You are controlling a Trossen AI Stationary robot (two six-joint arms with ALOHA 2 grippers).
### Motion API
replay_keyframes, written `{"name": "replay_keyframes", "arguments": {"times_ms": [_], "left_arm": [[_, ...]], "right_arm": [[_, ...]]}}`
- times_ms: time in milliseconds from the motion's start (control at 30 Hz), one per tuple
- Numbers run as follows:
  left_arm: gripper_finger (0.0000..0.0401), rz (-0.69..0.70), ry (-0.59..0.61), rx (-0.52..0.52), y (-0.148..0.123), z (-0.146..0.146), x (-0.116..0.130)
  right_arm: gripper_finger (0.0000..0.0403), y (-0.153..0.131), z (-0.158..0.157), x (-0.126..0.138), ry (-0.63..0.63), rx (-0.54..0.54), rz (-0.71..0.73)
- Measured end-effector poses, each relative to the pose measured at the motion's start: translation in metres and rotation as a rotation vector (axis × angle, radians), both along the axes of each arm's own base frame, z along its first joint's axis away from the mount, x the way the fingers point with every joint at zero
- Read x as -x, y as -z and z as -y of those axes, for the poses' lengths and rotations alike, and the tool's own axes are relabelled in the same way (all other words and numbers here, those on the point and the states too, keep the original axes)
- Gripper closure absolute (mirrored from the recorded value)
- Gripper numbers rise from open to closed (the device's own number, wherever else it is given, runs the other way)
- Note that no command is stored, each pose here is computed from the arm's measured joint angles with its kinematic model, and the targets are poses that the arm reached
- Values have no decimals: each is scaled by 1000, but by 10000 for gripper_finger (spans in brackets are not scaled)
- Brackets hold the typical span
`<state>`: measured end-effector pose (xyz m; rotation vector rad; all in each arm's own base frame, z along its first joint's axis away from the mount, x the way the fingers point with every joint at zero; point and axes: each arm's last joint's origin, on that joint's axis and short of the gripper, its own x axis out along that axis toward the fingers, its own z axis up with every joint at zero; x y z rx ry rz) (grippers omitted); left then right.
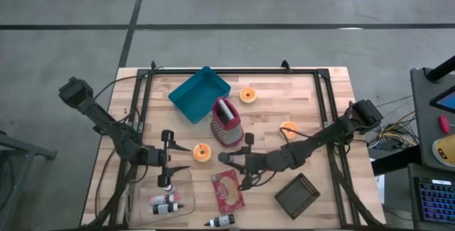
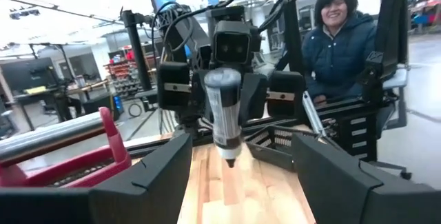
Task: Pick & Place Food Item
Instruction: Put the top black food coloring into the transparent bin
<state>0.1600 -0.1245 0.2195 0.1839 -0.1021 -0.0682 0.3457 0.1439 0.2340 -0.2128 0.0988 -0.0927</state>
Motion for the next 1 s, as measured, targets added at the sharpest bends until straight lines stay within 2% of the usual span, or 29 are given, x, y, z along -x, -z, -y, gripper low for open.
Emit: {"name": "replay_keyframes", "arguments": {"times_ms": [133,300,433,767,1000], "left_arm": [[149,11,23,27,0,-5,-7],[149,42,76,47,0,-14,-18],[149,37,59,67,1,-20,-28],[149,39,69,45,-10,-17,-60],[149,12,89,58,-6,-18,-74]], "right_arm": [[300,2,2,-5,-50,7,47],[300,10,5,-12,-46,23,50],[300,12,5,-14,-60,26,58],[300,9,9,-16,-58,30,85],[300,9,9,-16,-61,30,89]]}}
